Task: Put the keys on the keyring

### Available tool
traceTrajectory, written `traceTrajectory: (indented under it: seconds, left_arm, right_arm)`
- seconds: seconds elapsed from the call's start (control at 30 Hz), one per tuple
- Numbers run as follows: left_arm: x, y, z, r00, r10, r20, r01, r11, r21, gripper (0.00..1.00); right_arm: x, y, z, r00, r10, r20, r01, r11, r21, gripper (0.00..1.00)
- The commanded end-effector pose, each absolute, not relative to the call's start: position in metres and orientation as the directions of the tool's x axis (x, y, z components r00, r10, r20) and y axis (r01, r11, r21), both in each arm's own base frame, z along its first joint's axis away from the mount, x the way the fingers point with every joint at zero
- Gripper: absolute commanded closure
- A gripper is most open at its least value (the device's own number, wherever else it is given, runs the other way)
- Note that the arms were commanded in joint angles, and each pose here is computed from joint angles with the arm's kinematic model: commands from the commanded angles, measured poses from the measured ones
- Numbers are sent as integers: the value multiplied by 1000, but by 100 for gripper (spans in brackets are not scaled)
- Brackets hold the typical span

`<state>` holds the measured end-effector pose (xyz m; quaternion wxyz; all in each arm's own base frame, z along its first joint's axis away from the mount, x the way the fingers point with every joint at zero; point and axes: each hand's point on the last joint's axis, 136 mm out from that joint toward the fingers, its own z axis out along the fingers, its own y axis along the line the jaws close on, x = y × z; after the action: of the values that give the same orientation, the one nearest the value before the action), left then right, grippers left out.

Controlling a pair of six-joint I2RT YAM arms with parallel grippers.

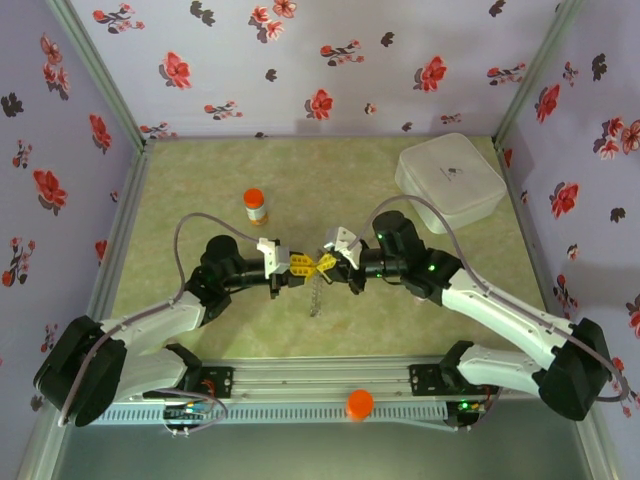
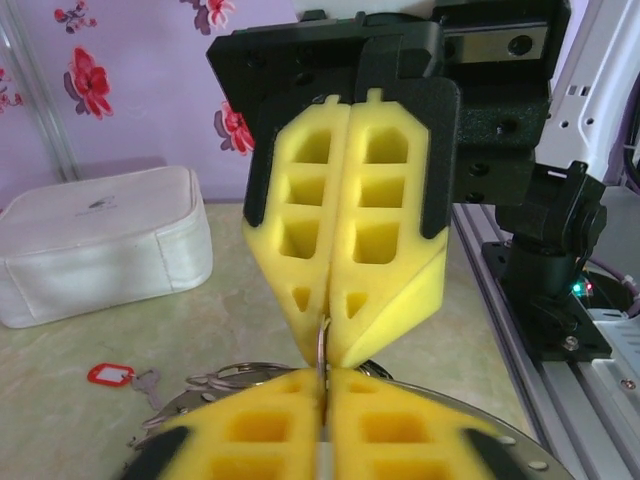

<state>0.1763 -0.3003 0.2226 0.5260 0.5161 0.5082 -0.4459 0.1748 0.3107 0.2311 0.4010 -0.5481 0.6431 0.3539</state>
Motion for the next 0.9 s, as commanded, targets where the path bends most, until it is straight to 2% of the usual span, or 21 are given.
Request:
traceTrajectory:
  seconds: [0.0, 0.17, 0.37, 0.6, 0.7, 0.8, 0.87]
  left_arm:
    - [177, -302, 227, 120, 71, -990, 990, 71, 125, 81]
    - [178, -301, 214, 102, 171, -980, 992, 60, 114, 81]
    - [177, -302, 211, 70, 185, -980, 996, 49, 80, 82]
    - [174, -301, 211, 75, 190, -979, 996, 37, 83, 100]
    - [172, -301, 213, 87, 181, -980, 995, 28, 94, 100]
    - [171, -301, 218, 97, 150, -984, 994, 33, 103, 100]
    - [169, -301, 224, 107, 112, -988, 993, 34, 111, 100]
  right_arm:
    - [172, 309, 234, -49, -474, -879, -992, 124, -11, 100]
    - [175, 298, 220, -39, -633, -773, -990, 130, -56, 100]
    - [172, 304, 216, -9, -705, -709, -993, 90, -76, 100]
    - [167, 318, 224, 13, -692, -721, -996, 55, -70, 100]
    - [165, 321, 227, 6, -656, -754, -996, 59, -60, 100]
    - [168, 320, 228, -19, -603, -798, -994, 101, -53, 78]
    - [171, 317, 232, -44, -544, -838, -990, 137, -37, 71]
